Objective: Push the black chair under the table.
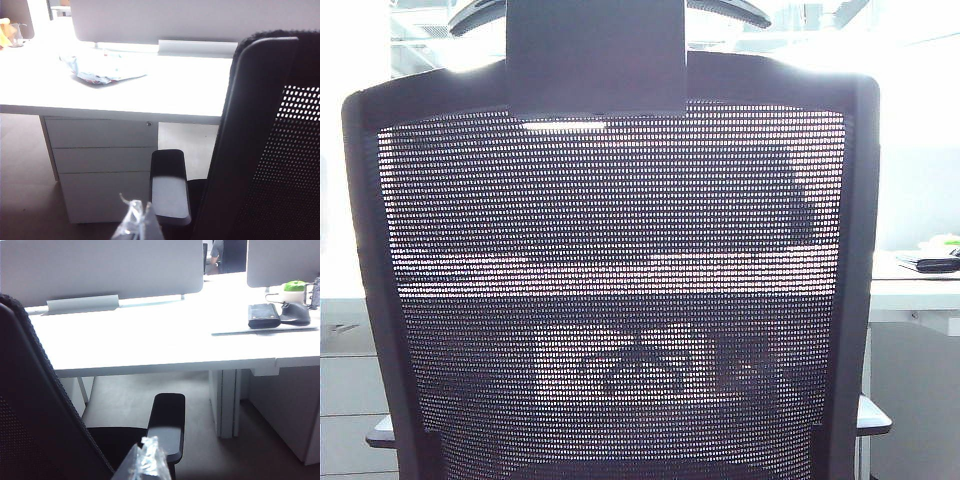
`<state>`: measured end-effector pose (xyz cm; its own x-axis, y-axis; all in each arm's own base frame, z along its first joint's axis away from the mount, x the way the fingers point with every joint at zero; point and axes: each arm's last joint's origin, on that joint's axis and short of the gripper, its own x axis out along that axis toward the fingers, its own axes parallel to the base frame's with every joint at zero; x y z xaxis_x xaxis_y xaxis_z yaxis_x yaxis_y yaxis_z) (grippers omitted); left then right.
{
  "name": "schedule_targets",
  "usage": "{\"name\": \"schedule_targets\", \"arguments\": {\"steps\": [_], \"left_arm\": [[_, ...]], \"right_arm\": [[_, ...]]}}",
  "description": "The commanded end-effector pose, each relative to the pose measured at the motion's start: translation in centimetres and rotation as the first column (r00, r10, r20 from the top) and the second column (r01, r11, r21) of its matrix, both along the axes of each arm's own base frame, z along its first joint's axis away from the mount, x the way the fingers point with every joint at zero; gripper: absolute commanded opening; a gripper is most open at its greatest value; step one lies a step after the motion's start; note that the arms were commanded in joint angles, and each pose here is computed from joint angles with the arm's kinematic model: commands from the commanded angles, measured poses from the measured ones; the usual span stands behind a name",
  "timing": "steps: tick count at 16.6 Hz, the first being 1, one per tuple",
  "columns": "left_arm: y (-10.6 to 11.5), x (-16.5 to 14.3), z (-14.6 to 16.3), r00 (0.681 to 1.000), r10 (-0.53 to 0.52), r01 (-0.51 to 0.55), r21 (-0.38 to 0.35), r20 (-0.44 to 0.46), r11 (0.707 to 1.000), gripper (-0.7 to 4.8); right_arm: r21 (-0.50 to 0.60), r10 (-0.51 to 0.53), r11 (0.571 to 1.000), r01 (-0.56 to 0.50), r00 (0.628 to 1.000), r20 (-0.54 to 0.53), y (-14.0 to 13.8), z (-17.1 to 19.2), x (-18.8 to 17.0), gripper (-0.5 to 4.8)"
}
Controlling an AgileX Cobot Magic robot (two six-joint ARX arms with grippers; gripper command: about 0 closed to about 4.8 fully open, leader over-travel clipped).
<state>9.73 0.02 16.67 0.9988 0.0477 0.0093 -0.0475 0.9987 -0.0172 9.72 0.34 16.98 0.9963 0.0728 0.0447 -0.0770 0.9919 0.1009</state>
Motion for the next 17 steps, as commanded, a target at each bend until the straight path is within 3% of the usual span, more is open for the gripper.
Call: {"name": "schedule_targets", "arguments": {"steps": [1, 11, 14, 16, 17], "left_arm": [[0.0, 0.0, 0.1, 1.0, 0.002, -0.002, 0.001, 0.011, 1.0, -0.05], [0.0, 0.0, 0.1, 1.0, 0.002, -0.002, 0.001, 0.012, 1.0, -0.05], [0.0, 0.0, 0.2, 1.0, 0.001, -0.001, 0.0, 0.023, 1.0, -0.05], [0.0, -0.1, 1.0, 0.994, -0.009, 0.01, -0.004, 0.106, 1.0, -0.05], [-0.1, -0.3, 2.3, 0.969, -0.038, 0.071, -0.125, 0.245, 0.99, -0.06]], "right_arm": [[-0.003, 0.005, 1.0, -0.005, 1.0, 0.019, 0.0, 0.2, 0.0, -0.09], [0.003, 0.006, 1.0, -0.006, 1.0, 0.028, 0.0, 0.3, 0.0, -0.09], [0.13, -0.019, 0.991, 0.004, 0.993, 0.114, -0.1, 1.2, -0.1, -0.09], [0.204, -0.06, 0.979, 0.029, 0.987, 0.149, -0.2, 1.8, -0.3, -0.09], [0.286, -0.06, 0.958, 0.007, 0.983, 0.175, -0.2, 3.0, -0.6, -0.09]]}}
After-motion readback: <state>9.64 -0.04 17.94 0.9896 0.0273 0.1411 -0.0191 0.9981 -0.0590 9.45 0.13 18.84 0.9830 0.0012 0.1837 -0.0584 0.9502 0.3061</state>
